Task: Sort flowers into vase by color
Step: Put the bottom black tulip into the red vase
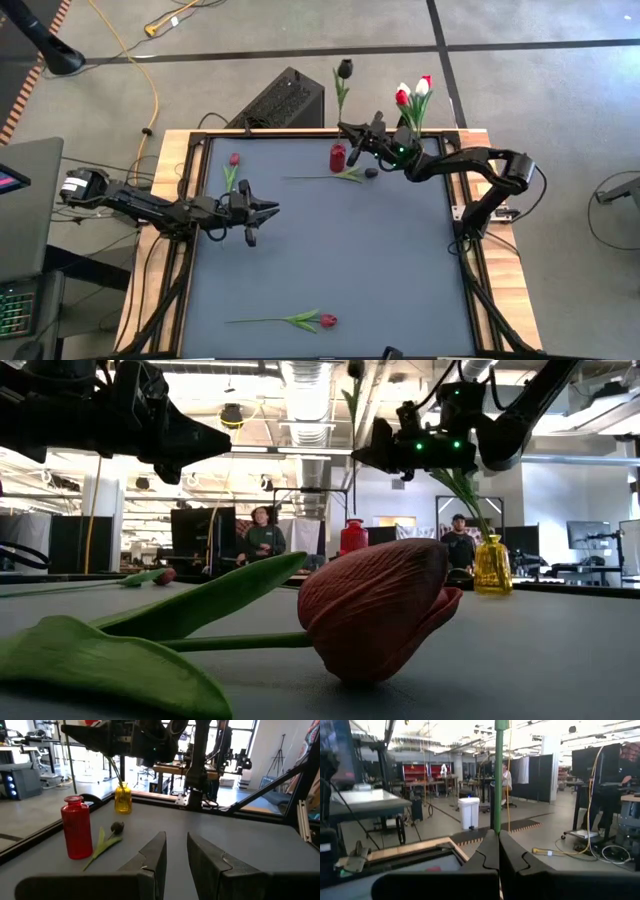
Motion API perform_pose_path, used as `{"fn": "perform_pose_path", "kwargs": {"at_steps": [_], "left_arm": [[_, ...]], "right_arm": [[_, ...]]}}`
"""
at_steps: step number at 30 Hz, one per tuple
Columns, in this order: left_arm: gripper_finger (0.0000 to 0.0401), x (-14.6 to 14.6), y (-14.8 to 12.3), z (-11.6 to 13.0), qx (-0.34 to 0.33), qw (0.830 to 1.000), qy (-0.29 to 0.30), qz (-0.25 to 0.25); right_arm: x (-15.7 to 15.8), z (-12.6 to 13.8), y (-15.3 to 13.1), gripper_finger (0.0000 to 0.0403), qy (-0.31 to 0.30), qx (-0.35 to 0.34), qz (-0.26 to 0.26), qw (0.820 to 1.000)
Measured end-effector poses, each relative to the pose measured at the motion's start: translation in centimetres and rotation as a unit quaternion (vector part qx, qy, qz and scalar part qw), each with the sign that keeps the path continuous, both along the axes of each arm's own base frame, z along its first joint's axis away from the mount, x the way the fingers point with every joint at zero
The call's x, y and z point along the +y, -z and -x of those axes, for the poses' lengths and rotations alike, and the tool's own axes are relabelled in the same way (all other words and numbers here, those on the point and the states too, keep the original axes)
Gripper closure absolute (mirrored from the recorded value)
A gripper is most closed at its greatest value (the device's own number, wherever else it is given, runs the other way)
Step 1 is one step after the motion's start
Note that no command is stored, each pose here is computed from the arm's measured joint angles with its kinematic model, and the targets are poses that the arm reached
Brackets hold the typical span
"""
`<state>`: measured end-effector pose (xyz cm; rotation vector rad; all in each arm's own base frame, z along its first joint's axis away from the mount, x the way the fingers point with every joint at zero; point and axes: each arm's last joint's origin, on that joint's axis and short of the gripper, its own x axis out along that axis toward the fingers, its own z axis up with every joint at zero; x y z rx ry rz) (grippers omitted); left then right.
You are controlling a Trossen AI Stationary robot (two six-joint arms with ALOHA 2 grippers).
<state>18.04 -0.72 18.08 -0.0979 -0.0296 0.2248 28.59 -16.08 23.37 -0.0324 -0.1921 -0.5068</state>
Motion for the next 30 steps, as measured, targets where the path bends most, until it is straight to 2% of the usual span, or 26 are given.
{"fn": "perform_pose_path", "kwargs": {"at_steps": [10,30], "left_arm": [[0.0336,0.0,0.0,0.0,-0.001,1.000,0.000,0.004],[0.0336,0.0,0.0,0.0,-0.002,1.000,0.000,0.009]], "right_arm": [[0.7,-0.3,0.1,0.0386,-0.007,0.026,0.024,0.999],[-0.4,-0.2,1.4,0.0386,0.008,0.027,0.004,1.000]]}}
